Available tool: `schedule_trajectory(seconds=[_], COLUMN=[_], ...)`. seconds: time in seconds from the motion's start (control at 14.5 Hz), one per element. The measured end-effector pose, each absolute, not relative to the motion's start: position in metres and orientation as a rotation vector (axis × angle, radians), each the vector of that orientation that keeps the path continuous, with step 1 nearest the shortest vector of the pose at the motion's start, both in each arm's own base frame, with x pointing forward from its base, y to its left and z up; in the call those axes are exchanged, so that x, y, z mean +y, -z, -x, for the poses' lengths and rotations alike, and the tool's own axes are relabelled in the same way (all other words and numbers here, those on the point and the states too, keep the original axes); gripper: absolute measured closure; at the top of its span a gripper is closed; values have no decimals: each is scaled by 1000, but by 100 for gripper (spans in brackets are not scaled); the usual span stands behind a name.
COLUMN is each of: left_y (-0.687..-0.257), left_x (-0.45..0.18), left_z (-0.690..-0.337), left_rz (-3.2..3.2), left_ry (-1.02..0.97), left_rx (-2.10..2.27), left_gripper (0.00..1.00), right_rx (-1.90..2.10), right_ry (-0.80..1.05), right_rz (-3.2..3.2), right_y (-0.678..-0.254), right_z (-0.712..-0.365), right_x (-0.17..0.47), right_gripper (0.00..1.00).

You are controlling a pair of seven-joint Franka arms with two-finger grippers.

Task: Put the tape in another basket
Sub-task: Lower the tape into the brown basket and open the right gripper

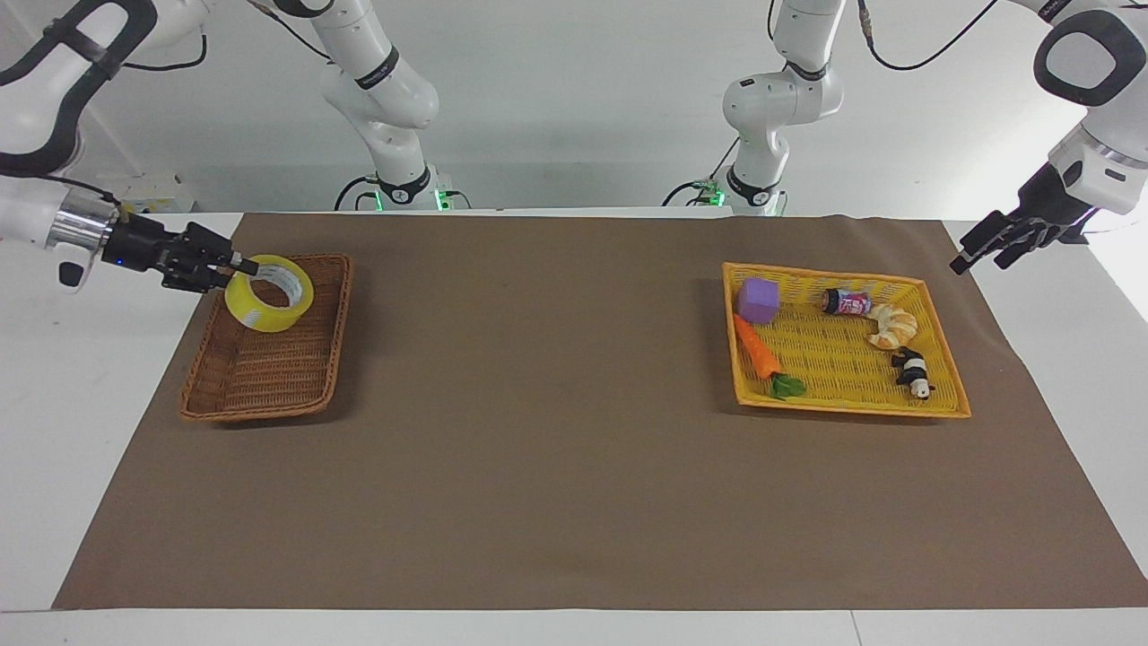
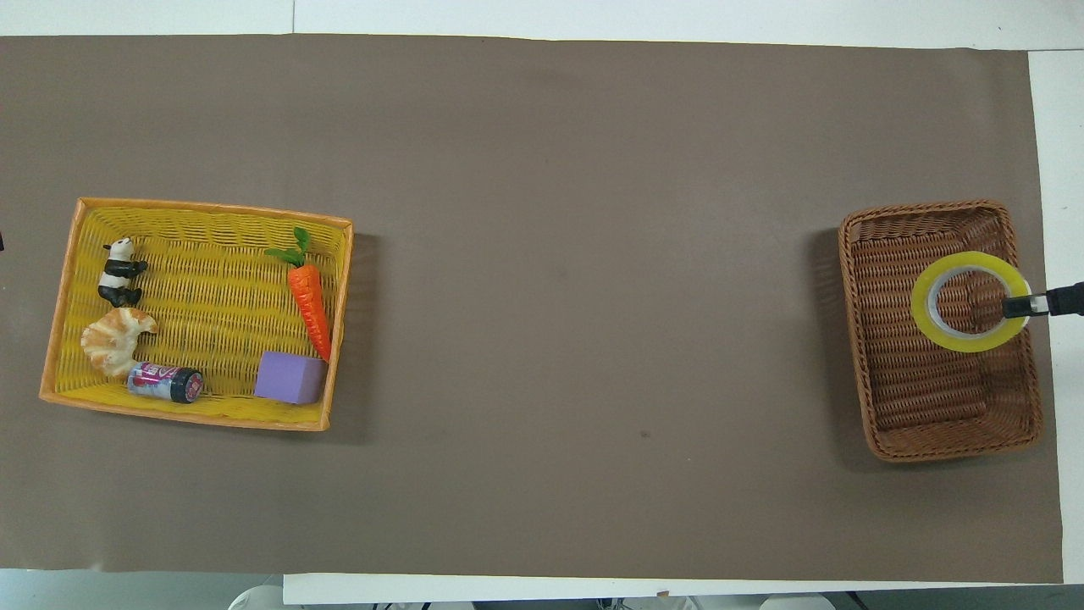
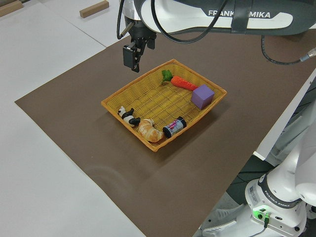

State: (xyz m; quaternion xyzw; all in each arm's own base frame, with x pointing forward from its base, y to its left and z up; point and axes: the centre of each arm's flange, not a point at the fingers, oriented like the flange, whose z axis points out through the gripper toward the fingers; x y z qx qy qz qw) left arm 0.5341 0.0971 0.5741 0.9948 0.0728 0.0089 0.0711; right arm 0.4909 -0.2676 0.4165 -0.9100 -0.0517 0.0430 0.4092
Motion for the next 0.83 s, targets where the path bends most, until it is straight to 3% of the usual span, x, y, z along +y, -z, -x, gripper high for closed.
schedule_trajectory(seconds=[0.28, 0.83], left_y=[-572, -585], left_x=[72, 31], left_z=[-536, -535], left_rz=[-3166, -3190], left_ry=[28, 70], left_rx=[64, -64], left_gripper=[0, 0], right_rx=[-178, -196], right_ry=[-191, -238], right_rz=[2277, 2309], right_y=[-370, -334], right_z=[-487, -493], right_x=[-278, -251], right_gripper=[46, 46])
